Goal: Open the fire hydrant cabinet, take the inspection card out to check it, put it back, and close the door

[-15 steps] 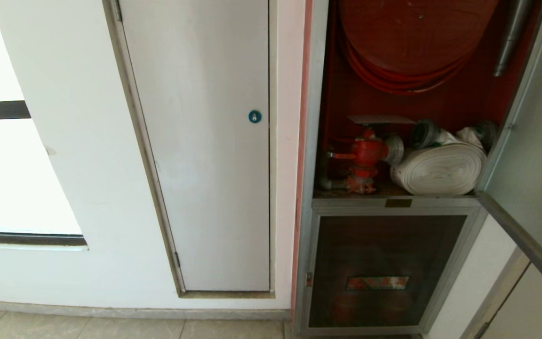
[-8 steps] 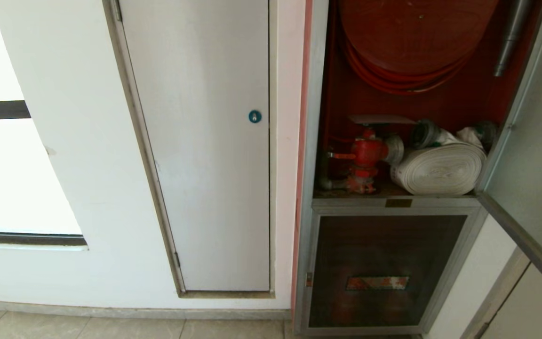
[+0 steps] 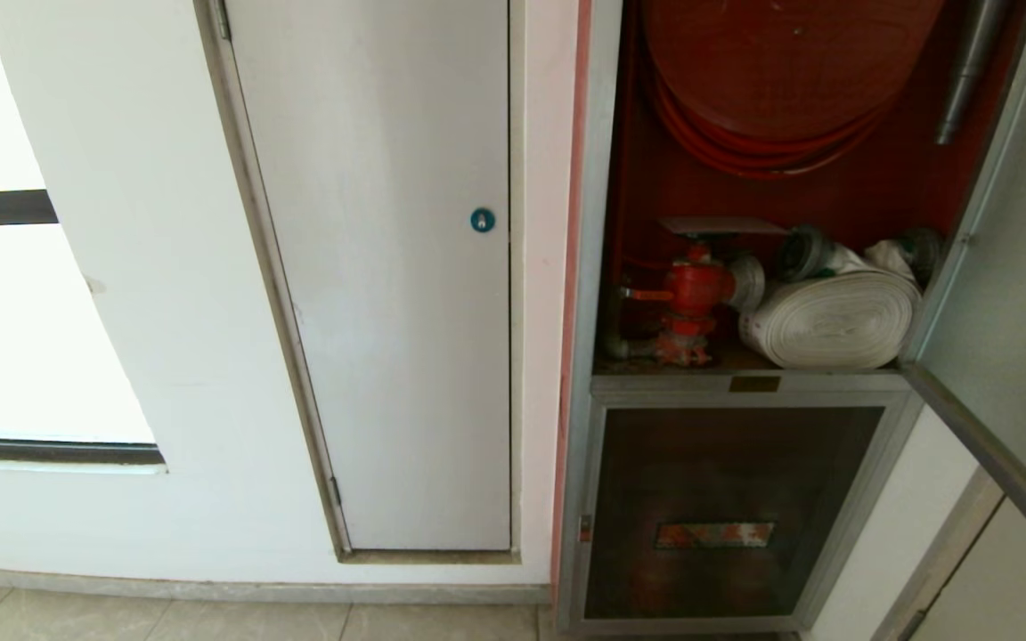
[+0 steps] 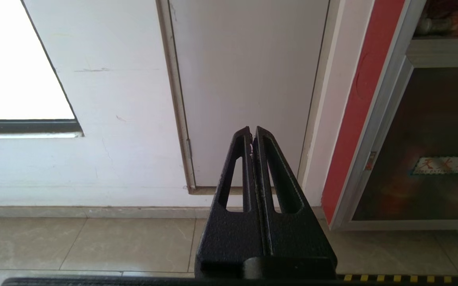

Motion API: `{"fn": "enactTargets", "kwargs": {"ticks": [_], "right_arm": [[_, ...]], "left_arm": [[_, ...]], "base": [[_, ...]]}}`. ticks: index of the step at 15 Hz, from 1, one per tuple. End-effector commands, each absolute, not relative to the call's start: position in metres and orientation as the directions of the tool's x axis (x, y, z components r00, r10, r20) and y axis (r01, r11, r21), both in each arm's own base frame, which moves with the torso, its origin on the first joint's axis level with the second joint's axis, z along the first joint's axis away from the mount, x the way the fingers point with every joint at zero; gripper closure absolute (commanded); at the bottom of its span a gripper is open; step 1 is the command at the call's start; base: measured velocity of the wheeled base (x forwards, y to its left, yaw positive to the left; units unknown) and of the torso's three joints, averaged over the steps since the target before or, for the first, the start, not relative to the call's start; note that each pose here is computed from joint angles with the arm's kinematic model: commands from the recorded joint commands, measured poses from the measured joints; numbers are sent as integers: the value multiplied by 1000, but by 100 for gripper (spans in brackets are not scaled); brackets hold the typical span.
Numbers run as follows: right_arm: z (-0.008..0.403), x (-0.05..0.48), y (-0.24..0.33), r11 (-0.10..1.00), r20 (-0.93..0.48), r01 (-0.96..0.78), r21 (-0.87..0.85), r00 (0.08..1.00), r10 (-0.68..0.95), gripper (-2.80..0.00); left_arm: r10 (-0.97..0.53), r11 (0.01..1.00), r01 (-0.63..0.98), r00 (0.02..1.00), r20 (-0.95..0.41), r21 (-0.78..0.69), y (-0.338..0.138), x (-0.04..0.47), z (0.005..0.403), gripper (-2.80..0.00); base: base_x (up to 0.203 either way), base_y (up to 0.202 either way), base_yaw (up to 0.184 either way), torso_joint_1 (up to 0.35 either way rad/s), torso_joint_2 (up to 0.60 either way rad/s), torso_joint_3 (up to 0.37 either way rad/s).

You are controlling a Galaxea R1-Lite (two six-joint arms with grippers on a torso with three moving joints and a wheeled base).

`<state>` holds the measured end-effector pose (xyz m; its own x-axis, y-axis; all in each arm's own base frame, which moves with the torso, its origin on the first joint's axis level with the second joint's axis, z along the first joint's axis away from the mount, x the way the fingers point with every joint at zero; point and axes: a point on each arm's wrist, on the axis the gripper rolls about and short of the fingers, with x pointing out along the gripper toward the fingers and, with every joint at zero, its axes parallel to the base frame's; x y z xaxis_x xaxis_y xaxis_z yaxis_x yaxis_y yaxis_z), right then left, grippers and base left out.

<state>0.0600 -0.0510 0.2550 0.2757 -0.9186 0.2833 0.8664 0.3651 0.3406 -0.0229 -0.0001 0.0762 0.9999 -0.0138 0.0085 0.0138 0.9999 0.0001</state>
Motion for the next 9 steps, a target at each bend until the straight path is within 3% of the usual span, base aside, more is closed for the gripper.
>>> {"fn": "enactTargets", "kwargs": {"ticks": [1, 9], "right_arm": [[248, 75, -62, 340, 245, 880, 331, 267, -932, 0], [245, 100, -88, 349, 256, 876, 332, 273, -927, 0]], "left_arm": [[-14, 1000, 14, 1000, 8, 0, 0, -23, 76, 0], [-14, 1000, 14, 1000, 8, 0, 0, -23, 76, 0]], "base": [[0, 0, 0, 0, 0, 0], [0, 0, 0, 0, 0, 0]]}}
